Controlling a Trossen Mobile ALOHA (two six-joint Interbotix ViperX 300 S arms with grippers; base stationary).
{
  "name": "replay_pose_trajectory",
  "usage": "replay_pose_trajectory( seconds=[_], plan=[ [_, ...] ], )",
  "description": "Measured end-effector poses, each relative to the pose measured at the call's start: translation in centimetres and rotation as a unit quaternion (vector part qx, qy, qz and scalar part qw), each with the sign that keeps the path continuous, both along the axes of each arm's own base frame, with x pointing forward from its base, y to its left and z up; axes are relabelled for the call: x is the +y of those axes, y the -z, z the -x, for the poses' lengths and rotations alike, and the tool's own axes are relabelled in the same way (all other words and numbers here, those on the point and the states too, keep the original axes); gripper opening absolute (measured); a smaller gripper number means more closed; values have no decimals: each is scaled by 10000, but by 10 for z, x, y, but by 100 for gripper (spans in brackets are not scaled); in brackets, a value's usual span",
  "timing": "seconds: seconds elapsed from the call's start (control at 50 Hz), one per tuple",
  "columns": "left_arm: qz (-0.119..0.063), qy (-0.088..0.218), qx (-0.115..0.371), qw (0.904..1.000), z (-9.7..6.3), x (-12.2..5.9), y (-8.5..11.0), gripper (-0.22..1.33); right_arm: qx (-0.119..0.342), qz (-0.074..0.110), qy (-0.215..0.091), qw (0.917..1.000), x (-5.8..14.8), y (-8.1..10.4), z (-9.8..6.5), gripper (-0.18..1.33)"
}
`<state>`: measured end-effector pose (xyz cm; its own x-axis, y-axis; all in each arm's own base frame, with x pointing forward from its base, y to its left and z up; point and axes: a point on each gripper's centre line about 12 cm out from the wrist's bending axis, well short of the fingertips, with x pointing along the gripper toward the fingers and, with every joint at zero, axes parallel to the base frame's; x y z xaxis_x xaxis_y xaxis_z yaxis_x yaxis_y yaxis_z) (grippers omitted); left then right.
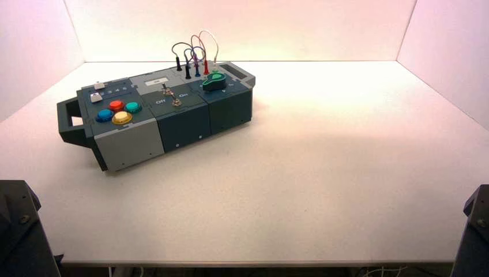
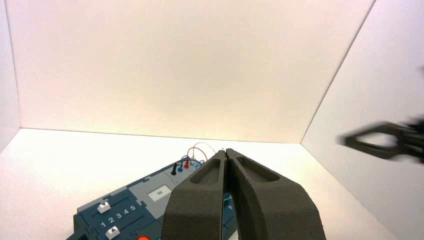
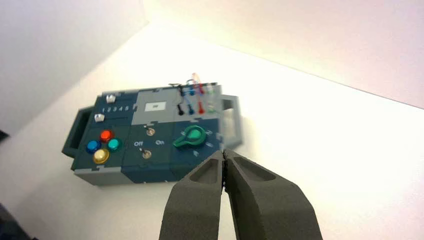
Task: Move the top slider to position 3.
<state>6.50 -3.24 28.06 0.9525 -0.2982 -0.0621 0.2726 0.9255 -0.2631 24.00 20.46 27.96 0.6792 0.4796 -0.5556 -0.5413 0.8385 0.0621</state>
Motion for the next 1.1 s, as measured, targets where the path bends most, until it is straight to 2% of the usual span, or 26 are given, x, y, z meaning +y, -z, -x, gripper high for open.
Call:
replay_pose_trajectory(
  seconds=[0.04, 0.08, 0.1, 0.16, 0.22, 0.28, 0.52, 0.68, 0.88, 1.0, 1.1],
  plan=[
    [0, 0, 0, 10000, 0, 0, 0, -16, 85, 115, -69, 9999, 19, 5, -15, -14],
    [0, 0, 0, 10000, 0, 0, 0, -16, 121, 168, -154, 9997, 34, 8, -23, -14],
    [-2, 3, 15, 10000, 0, 0, 0, -16, 128, 184, -156, 9996, 35, 8, -25, -14],
    [7, 0, 10, 10000, 0, 0, 0, -16, 256, 344, -309, 9986, 67, 19, -39, -14],
    [8, 0, -5, 10000, 0, 0, 0, -16, 323, 434, -382, 9978, 82, 24, -44, -14],
    [2, -8, -38, 10000, 1, 0, -1, -16, 419, 614, -485, 9961, 106, 33, -53, -14],
    [18, 4, -153, 9999, 5, 0, -2, -16, 635, 1187, -839, 9873, 173, 57, -76, -14],
    [14, 1, -139, 9999, 5, 0, -1, -16, 830, 1342, -1102, 9813, 213, 68, -85, -14],
    [12, 4, -132, 9999, 6, 0, -1, -16, 1201, 1267, -1461, 9737, 251, 76, -98, -14],
    [12, 4, -132, 9999, 6, 0, -1, -16, 1591, 1283, -1781, 9626, 277, 87, -103, -14],
    [8, 5, -139, 9999, 6, 0, -1, -16, 1812, 1477, -1937, 9528, 295, 101, -105, -14]
  ],
)
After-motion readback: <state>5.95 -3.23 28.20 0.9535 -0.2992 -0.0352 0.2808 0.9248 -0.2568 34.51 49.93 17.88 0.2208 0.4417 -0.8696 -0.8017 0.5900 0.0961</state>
